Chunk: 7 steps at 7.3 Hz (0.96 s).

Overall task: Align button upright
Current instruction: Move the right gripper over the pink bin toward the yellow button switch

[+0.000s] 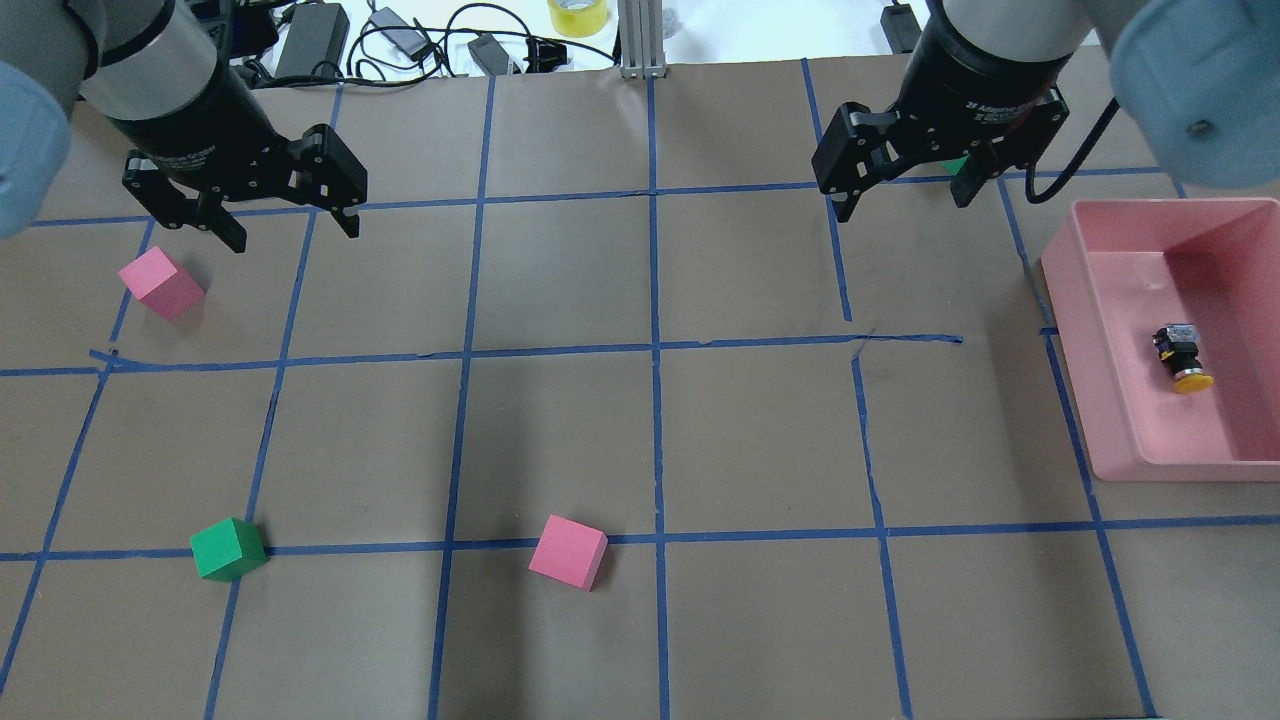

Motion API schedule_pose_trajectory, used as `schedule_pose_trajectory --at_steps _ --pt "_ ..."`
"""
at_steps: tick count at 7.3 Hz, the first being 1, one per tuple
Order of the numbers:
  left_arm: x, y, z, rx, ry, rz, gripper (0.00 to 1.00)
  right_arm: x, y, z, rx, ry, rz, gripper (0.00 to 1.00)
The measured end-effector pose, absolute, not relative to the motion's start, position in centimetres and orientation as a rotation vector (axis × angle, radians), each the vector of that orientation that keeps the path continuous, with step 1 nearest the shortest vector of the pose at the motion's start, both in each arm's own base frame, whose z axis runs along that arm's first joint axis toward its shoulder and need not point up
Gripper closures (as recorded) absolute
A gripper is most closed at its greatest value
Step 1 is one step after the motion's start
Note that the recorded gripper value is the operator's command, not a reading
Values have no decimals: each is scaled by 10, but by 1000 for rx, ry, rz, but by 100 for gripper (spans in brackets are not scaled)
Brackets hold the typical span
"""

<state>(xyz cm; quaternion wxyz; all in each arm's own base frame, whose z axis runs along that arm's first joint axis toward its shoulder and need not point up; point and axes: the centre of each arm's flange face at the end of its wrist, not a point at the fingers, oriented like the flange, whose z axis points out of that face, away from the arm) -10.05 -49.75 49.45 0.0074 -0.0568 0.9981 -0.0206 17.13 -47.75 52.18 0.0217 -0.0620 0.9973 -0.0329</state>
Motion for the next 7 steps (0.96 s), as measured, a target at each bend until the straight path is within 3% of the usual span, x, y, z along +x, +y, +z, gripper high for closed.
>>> schedule_pose_trajectory --at_steps 4,7 --pt "-101 -497 492 -177 3120 -57 0 159 -485 512 -154 3093 -76 0" --pt "-101 -496 490 -177 3120 -54 0 72 -510 493 -210 3093 -25 0"
